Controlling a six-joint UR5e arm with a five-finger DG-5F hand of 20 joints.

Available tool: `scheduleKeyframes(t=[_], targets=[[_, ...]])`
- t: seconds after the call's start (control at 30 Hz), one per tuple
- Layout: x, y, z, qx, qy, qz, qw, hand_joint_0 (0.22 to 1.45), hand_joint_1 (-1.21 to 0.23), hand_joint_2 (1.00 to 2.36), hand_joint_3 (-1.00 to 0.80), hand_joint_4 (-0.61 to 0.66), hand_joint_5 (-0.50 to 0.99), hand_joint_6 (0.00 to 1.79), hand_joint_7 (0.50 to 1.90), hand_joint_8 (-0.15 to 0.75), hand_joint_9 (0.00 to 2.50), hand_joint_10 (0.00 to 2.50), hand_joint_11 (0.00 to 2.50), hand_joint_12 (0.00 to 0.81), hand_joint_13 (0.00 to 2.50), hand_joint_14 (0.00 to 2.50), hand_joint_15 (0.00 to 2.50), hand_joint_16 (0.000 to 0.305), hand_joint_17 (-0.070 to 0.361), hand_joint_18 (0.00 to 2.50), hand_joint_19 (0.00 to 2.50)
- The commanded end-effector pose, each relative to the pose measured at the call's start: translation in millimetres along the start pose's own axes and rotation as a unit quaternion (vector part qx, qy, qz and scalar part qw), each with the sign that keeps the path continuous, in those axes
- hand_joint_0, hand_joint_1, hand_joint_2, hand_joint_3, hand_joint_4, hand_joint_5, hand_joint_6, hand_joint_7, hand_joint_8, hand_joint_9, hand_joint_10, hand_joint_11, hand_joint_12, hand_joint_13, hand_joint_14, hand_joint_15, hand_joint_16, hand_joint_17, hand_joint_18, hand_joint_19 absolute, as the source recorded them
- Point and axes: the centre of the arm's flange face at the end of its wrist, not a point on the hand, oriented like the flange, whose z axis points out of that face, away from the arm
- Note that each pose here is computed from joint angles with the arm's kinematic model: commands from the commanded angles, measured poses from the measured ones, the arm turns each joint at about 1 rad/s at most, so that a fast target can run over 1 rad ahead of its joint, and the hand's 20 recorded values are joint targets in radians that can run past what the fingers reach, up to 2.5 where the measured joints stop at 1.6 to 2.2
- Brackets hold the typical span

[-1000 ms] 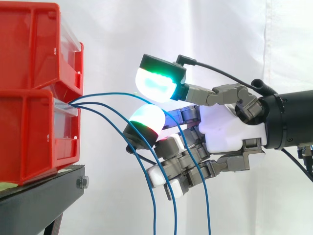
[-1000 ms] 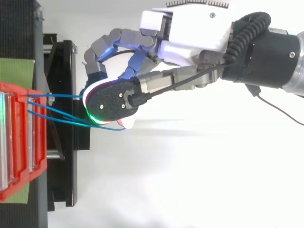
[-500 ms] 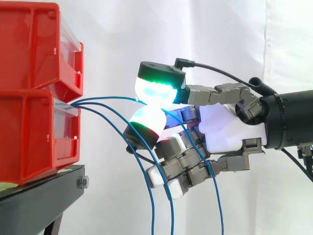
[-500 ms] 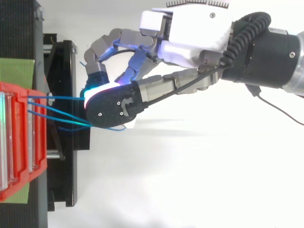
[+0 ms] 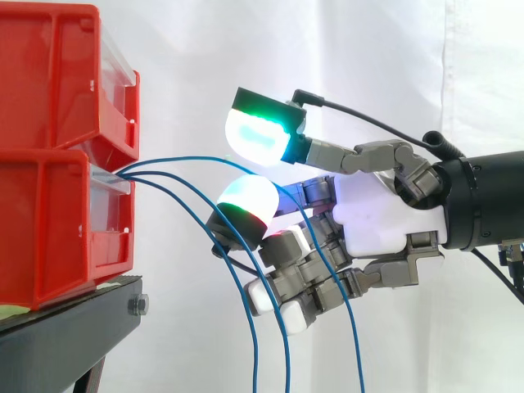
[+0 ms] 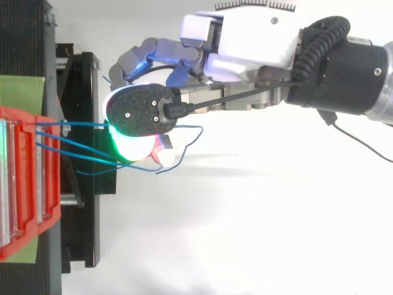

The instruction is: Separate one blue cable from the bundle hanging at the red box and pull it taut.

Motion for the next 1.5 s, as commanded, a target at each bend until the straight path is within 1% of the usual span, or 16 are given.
scheduleKeyframes(t=[0.0,0.07,0.1,0.17,0.2,0.27,0.4,0.47,0.6,0.63,0.67,0.7,0.8,0.97,1.17,1.47], targets=[[-0.4,0.0,-0.4,0.001,0.000,0.000,1.0000,0.60,-0.44,1.02,-0.31,0.13,-0.18,0.89,1.25,0.311,1.11,0.02,1.05,0.351,0.85,0.02,0.63,0.047,0.106,0.70,0.68],[-0.3,-1.1,-0.1,0.002,0.000,0.000,1.0000,0.59,-0.48,1.02,-0.25,0.14,-0.18,0.89,1.26,0.309,1.09,0.03,1.04,0.351,0.85,0.02,0.63,0.047,0.106,0.70,0.69],[-0.4,0.0,-0.4,0.001,0.000,0.000,1.0000,0.58,-0.53,1.02,-0.21,0.15,-0.19,0.89,1.26,0.311,1.08,0.02,1.06,0.352,0.85,0.02,0.63,0.047,0.107,0.70,0.68],[-0.4,-0.1,-0.5,0.002,0.000,0.000,1.0000,0.58,-0.57,1.02,-0.18,0.15,-0.19,0.90,1.26,0.315,1.06,0.02,1.07,0.352,0.85,0.02,0.63,0.048,0.108,0.70,0.68],[0.8,-0.1,-0.5,0.002,0.001,0.000,1.0000,0.58,-0.63,1.02,-0.15,0.15,-0.20,0.90,1.26,0.314,1.06,0.02,1.09,0.352,0.85,0.02,0.64,0.048,0.108,0.70,0.68],[0.8,-0.1,-0.5,0.002,0.001,0.000,1.0000,0.59,-0.65,1.02,-0.14,0.16,-0.21,0.91,1.25,0.313,1.05,0.02,1.08,0.351,0.85,0.02,0.64,0.048,0.109,0.70,0.68],[0.8,-0.1,-0.5,0.002,0.001,0.000,1.0000,0.60,-0.67,1.02,-0.18,0.16,-0.21,0.92,1.25,0.310,1.02,0.02,1.08,0.344,0.84,0.02,0.63,0.048,0.108,0.70,0.67],[0.8,-0.1,-0.5,0.002,0.001,0.000,1.0000,0.61,-0.68,1.02,-0.18,0.15,-0.21,0.92,1.27,0.309,1.02,0.02,1.09,0.343,0.84,0.02,0.63,0.047,0.107,0.70,0.67],[0.8,-0.1,-0.5,0.002,0.001,0.000,1.0000,0.66,-0.70,1.02,-0.23,0.10,-0.22,0.93,1.30,0.296,1.01,0.02,1.10,0.339,0.85,0.02,0.63,0.047,0.107,0.70,0.65],[0.6,-0.2,-0.7,0.003,0.000,0.001,1.0000,0.66,-0.70,1.02,-0.24,0.10,-0.22,0.93,1.30,0.298,1.01,0.02,1.11,0.338,0.85,0.02,0.62,0.047,0.107,0.70,0.65],[0.5,-0.5,-1.0,0.004,0.000,0.001,1.0000,0.68,-0.70,1.01,-0.32,0.09,-0.22,0.94,1.25,0.288,1.00,0.02,1.11,0.335,0.85,0.02,0.63,0.047,0.106,0.70,0.65],[0.4,-1.1,-1.6,0.007,0.000,0.002,1.0000,0.70,-0.70,1.01,-0.40,0.07,-0.22,0.94,1.24,0.285,1.02,0.02,1.11,0.330,0.85,0.02,0.63,0.047,0.105,0.71,0.64],[0.4,-2.3,-2.8,0.013,0.001,0.001,0.9999,0.71,-0.72,1.00,-0.50,0.04,-0.22,0.95,1.22,0.275,1.04,0.02,1.12,0.326,0.85,0.02,0.62,0.046,0.104,0.71,0.64],[0.4,-2.3,-2.8,0.013,0.001,0.002,0.9999,0.71,-0.71,1.00,-0.50,0.03,-0.22,0.95,1.21,0.271,1.04,0.02,1.14,0.316,0.86,0.02,0.62,0.045,0.102,0.72,0.64],[0.3,-2.4,-3.0,0.014,0.001,0.003,0.9999,0.69,-0.67,1.00,-0.50,0.06,-0.21,0.94,1.28,0.276,1.08,0.02,1.15,0.317,0.87,0.02,0.62,0.045,0.100,0.72,0.65],[1.3,-2.9,-3.6,0.017,0.001,0.006,0.9998,0.61,-0.58,1.00,-0.50,0.09,-0.21,0.95,1.23,0.278,1.12,0.02,1.16,0.323,0.92,0.02,0.64,0.045,0.101,0.73,0.65]])
